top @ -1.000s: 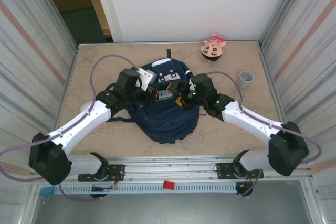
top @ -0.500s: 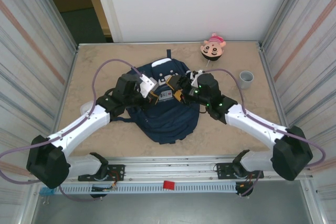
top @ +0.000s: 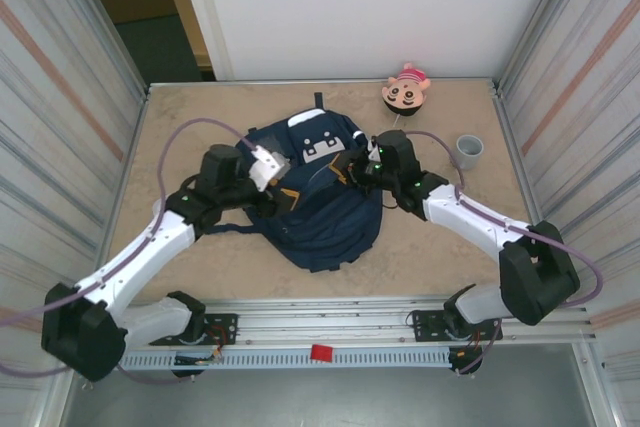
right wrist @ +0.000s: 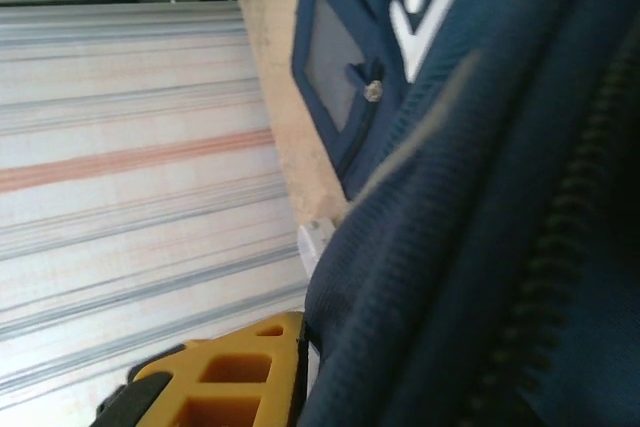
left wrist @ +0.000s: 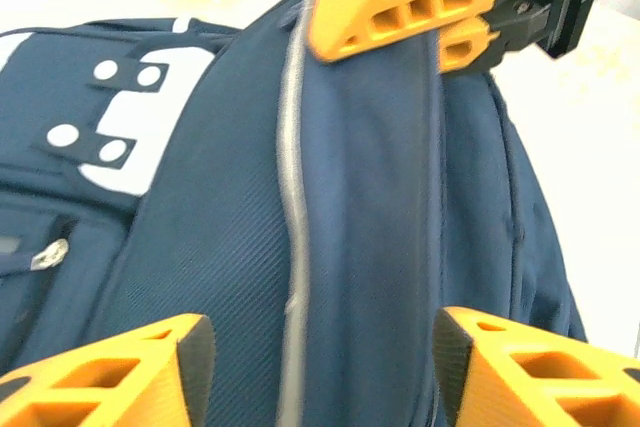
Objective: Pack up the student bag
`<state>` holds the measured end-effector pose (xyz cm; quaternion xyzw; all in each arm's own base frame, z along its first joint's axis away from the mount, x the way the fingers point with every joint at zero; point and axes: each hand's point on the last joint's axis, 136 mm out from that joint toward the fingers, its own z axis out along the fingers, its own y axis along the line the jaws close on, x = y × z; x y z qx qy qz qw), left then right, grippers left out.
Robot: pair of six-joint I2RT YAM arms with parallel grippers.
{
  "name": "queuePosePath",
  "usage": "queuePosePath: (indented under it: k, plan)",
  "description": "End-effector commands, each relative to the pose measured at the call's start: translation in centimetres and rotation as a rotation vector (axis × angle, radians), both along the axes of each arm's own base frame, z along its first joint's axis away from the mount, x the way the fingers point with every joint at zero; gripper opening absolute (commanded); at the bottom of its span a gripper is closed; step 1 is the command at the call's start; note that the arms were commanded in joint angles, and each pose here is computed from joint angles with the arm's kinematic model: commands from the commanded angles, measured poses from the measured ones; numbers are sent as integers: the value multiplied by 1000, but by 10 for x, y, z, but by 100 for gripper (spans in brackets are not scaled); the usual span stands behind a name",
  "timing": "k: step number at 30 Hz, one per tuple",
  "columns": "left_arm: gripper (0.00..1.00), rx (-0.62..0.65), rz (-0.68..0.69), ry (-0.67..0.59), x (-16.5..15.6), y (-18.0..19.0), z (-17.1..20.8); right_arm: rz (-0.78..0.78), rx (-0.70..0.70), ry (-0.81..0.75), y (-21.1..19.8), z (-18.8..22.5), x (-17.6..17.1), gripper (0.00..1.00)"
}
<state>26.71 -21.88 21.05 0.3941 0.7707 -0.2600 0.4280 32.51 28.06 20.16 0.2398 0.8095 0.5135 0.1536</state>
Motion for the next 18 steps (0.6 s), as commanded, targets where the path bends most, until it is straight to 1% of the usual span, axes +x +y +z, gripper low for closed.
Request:
queuePosePath:
  k: [1, 2, 5, 8, 10, 12, 16, 18]
  plan:
    - [65, -20, -100, 26, -20, 14, -13, 102, -10, -57, 0, 22, 0, 12]
    - [65, 21, -134, 7, -24, 19, -19, 115, -14, -56, 0, 22, -1, 12]
    - [68, 199, -222, -19, -34, 32, -48, 133, -20, -51, -2, 20, 0, 13]
    - [72, 314, -226, -5, -25, 42, -74, 133, -16, -55, -5, 21, 3, 13]
    - [74, 340, -244, 24, -21, 41, -85, 138, -16, -49, -5, 19, 2, 14]
    - [74, 342, -231, 48, -11, 39, -94, 141, -19, -46, -6, 17, 1, 15]
    - [72, 347, -221, 30, 6, 32, -106, 131, -23, -40, -12, 14, 0, 16]
    - [70, 351, -250, 29, 7, 25, -110, 128, -24, -40, -13, 13, -1, 16]
